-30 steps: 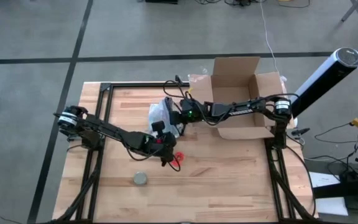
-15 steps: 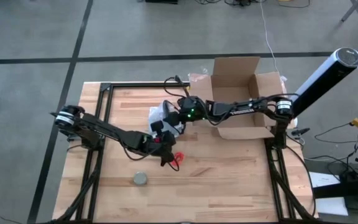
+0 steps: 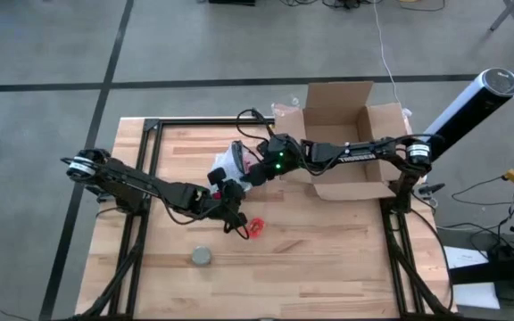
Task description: Unpack boxes
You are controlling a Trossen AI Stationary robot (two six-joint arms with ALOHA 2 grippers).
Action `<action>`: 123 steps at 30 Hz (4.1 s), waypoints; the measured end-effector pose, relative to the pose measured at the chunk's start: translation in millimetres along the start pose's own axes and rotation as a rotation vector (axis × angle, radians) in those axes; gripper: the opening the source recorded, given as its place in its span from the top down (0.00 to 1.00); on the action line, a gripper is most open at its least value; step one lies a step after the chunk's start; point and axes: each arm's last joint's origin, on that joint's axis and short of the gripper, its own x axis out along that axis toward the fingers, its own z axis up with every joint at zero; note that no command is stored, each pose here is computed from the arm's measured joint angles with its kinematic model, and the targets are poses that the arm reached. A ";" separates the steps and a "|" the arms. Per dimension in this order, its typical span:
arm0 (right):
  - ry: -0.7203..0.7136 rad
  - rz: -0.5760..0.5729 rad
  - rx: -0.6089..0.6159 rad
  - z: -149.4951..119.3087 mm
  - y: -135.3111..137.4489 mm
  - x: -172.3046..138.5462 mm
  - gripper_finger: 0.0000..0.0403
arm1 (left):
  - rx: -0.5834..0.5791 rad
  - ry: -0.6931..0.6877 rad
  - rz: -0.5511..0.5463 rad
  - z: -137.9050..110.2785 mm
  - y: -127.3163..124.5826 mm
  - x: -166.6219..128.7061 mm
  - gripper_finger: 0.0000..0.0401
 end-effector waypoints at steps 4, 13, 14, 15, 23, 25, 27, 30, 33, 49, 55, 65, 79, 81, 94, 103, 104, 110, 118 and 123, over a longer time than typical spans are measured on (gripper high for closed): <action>0.033 0.030 -0.056 -0.4 8.5 -11.9 0.39 | -0.017 -0.002 0.003 1.7 5.8 -7.1 1.00; 0.084 0.058 -0.389 -19.6 39.5 -37.4 0.43 | -0.061 0.018 0.030 -5.0 16.8 -16.4 1.00; 0.093 0.035 -0.447 -25.1 41.1 -36.0 0.43 | -0.062 0.020 0.031 -6.7 17.6 -16.6 1.00; 0.102 0.006 -0.507 -30.8 41.7 -33.1 0.44 | -0.069 0.021 0.032 -8.3 18.4 -16.8 1.00; 0.202 -0.078 -0.693 -66.0 32.9 7.3 0.47 | -0.104 0.018 0.030 -15.6 28.2 -24.6 1.00; 0.238 -0.091 -0.700 -73.1 27.4 16.8 0.46 | -0.107 0.016 0.028 -15.0 30.6 -27.5 1.00; 0.268 -0.103 -0.701 -78.9 22.0 24.9 0.46 | -0.109 0.017 0.021 -14.7 32.6 -30.2 1.00; 0.304 -0.121 -0.700 -85.3 14.5 34.0 0.44 | -0.108 0.027 0.006 -14.9 35.8 -34.3 1.00; 0.369 -0.149 -0.721 -95.1 3.8 44.3 0.43 | -0.111 0.032 0.007 -15.5 39.1 -37.9 1.00; 0.515 -0.187 -0.765 -126.2 -14.7 66.6 0.51 | -0.105 0.046 -0.013 -16.6 40.9 -41.8 1.00; 0.514 -0.201 -0.757 -127.6 -17.9 69.6 0.65 | -0.119 0.045 -0.013 -16.6 40.7 -42.0 1.00; 0.484 -0.196 -0.748 -125.9 -16.2 71.0 0.82 | -0.124 0.045 -0.013 -16.6 40.6 -42.0 1.00; 0.463 -0.188 -0.735 -124.9 -14.7 72.0 0.66 | -0.136 0.045 -0.012 -16.6 40.6 -41.9 1.00; 0.446 -0.179 -0.729 -123.9 -13.4 72.8 0.65 | -0.139 0.045 -0.012 -16.6 40.6 -41.9 1.00; 0.428 -0.192 -0.731 -122.9 -13.3 73.2 0.84 | -0.146 0.045 -0.011 -16.7 40.6 -41.8 1.00; 0.439 -0.196 -0.728 -124.0 -15.0 73.8 0.83 | -0.146 0.046 -0.011 -16.7 40.5 -41.8 1.00; 0.439 -0.196 -0.728 -124.1 -15.0 73.8 0.80 | -0.146 0.046 -0.011 -16.7 40.5 -41.8 1.00; 0.439 -0.196 -0.728 -124.0 -15.0 73.9 0.67 | -0.145 0.046 -0.011 -16.7 40.4 -41.7 1.00; 0.438 -0.197 -0.728 -123.9 -15.1 74.0 0.70 | -0.145 0.046 -0.011 -16.7 40.4 -41.7 1.00; 0.437 -0.197 -0.728 -124.7 -16.8 76.2 0.80 | -0.145 0.046 -0.011 -16.7 40.4 -41.7 1.00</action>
